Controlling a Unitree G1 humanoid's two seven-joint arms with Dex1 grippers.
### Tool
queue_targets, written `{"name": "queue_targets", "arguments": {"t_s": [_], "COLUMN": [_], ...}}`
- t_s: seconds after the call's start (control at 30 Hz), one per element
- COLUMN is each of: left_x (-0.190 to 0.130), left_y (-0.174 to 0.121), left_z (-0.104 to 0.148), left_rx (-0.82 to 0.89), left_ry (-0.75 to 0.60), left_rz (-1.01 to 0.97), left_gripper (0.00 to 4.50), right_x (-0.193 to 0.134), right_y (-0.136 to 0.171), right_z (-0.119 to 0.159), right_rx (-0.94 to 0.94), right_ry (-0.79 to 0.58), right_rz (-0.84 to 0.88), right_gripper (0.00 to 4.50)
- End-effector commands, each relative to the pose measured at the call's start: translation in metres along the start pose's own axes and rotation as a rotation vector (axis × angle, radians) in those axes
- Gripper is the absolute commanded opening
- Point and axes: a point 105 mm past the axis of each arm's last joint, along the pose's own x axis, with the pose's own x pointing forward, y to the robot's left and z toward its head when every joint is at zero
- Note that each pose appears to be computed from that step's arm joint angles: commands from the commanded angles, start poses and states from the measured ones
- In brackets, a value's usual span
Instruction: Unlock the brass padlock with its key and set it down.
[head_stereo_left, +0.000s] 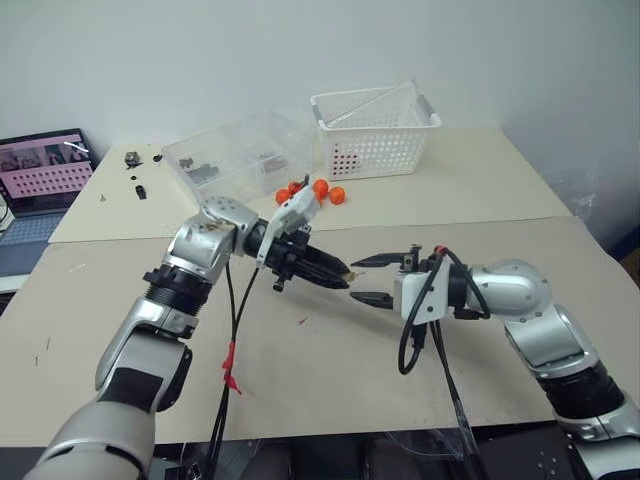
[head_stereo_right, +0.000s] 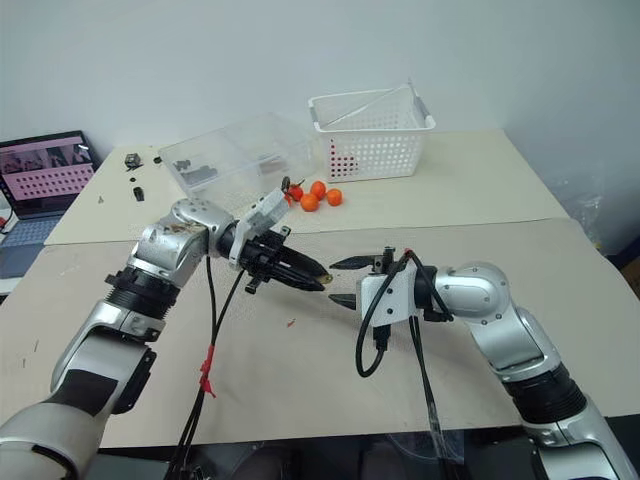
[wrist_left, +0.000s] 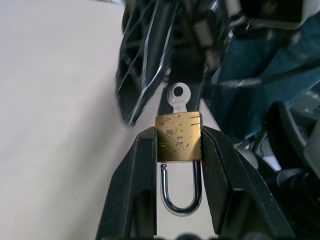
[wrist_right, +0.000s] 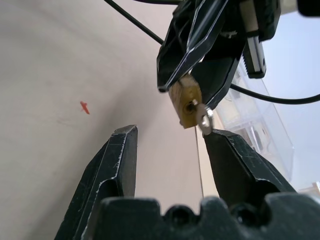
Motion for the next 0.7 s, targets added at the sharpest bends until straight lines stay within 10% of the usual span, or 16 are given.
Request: {"name": "queue_targets", "arguments": {"t_s": [0.03,0.7], "left_x": [-0.002,-0.004], "left_y": [-0.003,-0.006], "left_z": [0.014,0.006], "left_rx": [0.027,0.005], "left_ry": [-0.024,0.016], "left_rz": [-0.022,-0.039], "left_gripper": [0.76,0.76], "right_x": [-0.003,-0.007], "right_y": [-0.015,-0.013], "right_z": [0.011,0.025], "right_rx": [-0.075,-0.085], "right_ry": [-0.026,-0.068], "right_rz": [-0.061,-0.084], "right_gripper": [2.58,2.58]}}
